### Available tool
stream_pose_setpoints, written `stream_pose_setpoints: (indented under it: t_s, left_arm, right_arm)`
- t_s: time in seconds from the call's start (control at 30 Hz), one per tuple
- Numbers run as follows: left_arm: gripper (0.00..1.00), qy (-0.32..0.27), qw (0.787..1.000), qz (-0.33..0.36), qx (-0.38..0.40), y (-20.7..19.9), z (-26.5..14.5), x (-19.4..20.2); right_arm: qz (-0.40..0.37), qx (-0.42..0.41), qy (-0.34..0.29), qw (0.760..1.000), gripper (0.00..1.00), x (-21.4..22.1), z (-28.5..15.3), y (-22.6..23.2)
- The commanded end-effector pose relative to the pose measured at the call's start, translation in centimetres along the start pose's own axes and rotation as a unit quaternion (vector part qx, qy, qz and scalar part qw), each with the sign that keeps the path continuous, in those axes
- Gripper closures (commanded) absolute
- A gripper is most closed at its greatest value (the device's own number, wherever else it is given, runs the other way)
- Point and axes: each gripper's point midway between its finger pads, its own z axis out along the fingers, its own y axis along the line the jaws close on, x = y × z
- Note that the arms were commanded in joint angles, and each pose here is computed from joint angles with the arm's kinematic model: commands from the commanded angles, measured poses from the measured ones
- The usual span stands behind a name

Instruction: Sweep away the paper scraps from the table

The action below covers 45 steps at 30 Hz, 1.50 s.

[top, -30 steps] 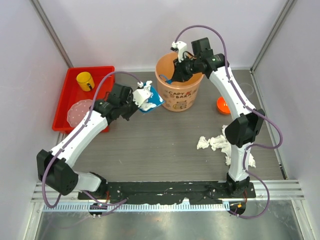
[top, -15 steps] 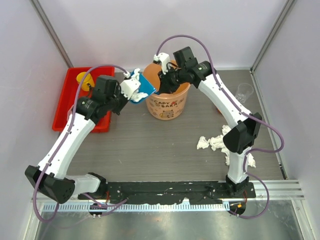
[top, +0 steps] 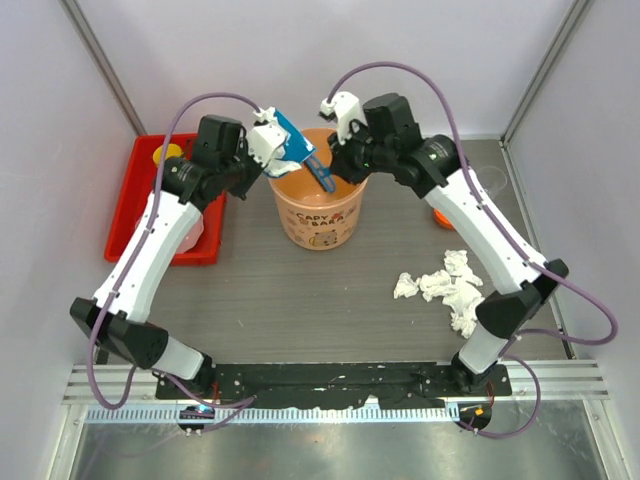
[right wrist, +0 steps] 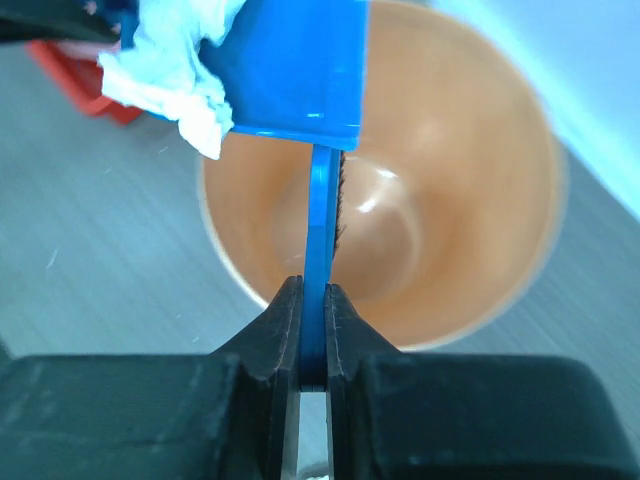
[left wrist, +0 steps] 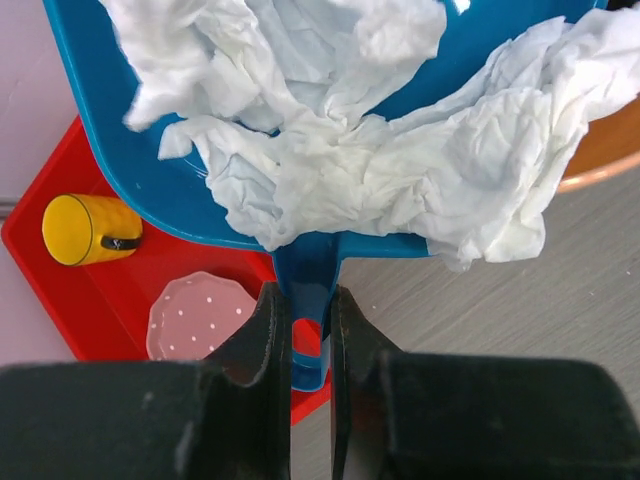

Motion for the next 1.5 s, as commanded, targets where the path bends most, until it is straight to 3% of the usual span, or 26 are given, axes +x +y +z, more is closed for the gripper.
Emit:
stream_pose_setpoints:
  t_s: [0.0,0.13,0.27,0.37,0.4,0.47,0.5,0.53,0.6,0.63,0.77,0.9,1.03,1.13,1.2,1.23,1.27,1.3,1.33,1.37,1.4,1.47]
  left_arm:
    - [1.00,0.002,1.000,-0.003,-0.018,1.5,1.4,-1.6]
    - [1.00,0.012,0.995,0.044,-0.091,3.8,2.7,-3.5]
    - [1.00,0.031,0.967,0.151,-0.202,5.3,2.4,-6.2]
    - [1.00,0.035,0.939,0.241,-0.243,5.0,2.4,-7.8]
    - [1.00,0.026,0.925,0.249,-0.287,5.9,1.5,-9.0]
    - [1.00,0.050,0.888,0.336,-0.309,5.3,2.0,-9.2]
    - [1.00,0.030,0.874,0.333,-0.352,5.9,0.8,-10.6]
    - [1.00,0.054,0.846,0.402,-0.347,4.9,1.7,-10.2]
    - [1.00,0.046,0.825,0.416,-0.380,5.0,1.2,-11.0]
    - [1.00,0.066,0.804,0.454,-0.377,4.7,1.7,-10.6]
    - [1.00,0.074,0.777,0.473,-0.409,5.0,1.2,-10.9]
    - [1.00,0.069,0.770,0.462,-0.434,5.5,0.2,-11.6]
    - [1.00,0.064,0.744,0.482,-0.457,5.6,-0.5,-11.8]
    - [1.00,0.056,0.765,0.438,-0.469,6.5,-1.9,-11.8]
    - [1.00,0.062,0.795,0.411,-0.443,7.1,-2.7,-11.0]
    - [1.00,0.007,0.843,0.307,-0.442,8.1,-4.6,-11.5]
    - [1.00,-0.009,0.867,0.275,-0.415,8.1,-5.1,-11.3]
    - [1.00,0.005,0.897,0.299,-0.325,6.5,-4.9,-9.4]
    - [1.00,-0.058,0.934,0.200,-0.291,6.0,-7.1,-10.2]
    - [1.00,-0.031,0.952,0.207,-0.225,4.2,-7.3,-7.7]
    - [1.00,-0.086,0.966,0.188,-0.158,2.1,-9.3,-7.8]
    - [1.00,-0.078,0.981,0.163,-0.065,-1.3,-10.5,-4.4]
  right_arm:
    - [0.023,0.189,-0.061,0.980,0.99,-3.4,-5.0,-5.9]
    - [0.041,0.286,-0.080,0.954,0.99,-3.9,-8.2,-8.8]
    - [0.053,0.320,-0.148,0.934,0.99,-5.5,-12.9,-8.9]
    - [0.056,0.339,-0.178,0.922,0.99,-6.1,-15.3,-9.2]
    - [0.057,0.344,-0.187,0.918,0.99,-6.3,-16.4,-9.1]
    - [0.057,0.352,-0.190,0.915,0.99,-6.1,-17.4,-9.1]
    - [0.058,0.353,-0.196,0.913,0.99,-6.2,-18.1,-9.0]
    - [0.058,0.353,-0.198,0.913,0.99,-6.1,-18.4,-9.0]
    - [0.057,0.345,-0.201,0.915,0.99,-6.1,-18.5,-8.6]
    - [0.057,0.343,-0.204,0.915,0.99,-6.1,-18.8,-8.5]
    - [0.056,0.339,-0.206,0.916,0.99,-6.0,-19.2,-8.2]
    - [0.058,0.335,-0.201,0.919,0.99,-5.7,-19.2,-8.1]
    - [0.060,0.335,-0.186,0.922,0.99,-5.0,-18.8,-8.0]
    - [0.074,0.345,-0.171,0.920,0.99,-3.9,-19.2,-8.1]
    - [0.087,0.368,-0.152,0.913,0.99,-2.3,-20.2,-8.5]
    - [0.092,0.376,-0.144,0.911,0.99,-1.7,-20.4,-8.5]
    - [0.094,0.392,-0.113,0.908,0.99,0.3,-20.3,-8.8]
    - [0.109,0.396,-0.110,0.905,0.99,1.2,-20.6,-8.7]
    - [0.116,0.398,-0.096,0.905,0.99,2.3,-20.4,-8.6]
    - [0.122,0.401,-0.063,0.906,0.99,4.8,-19.3,-8.5]
    - [0.140,0.403,-0.051,0.903,0.99,6.2,-18.8,-8.4]
    - [0.156,0.405,-0.001,0.901,0.99,10.4,-17.5,-8.0]
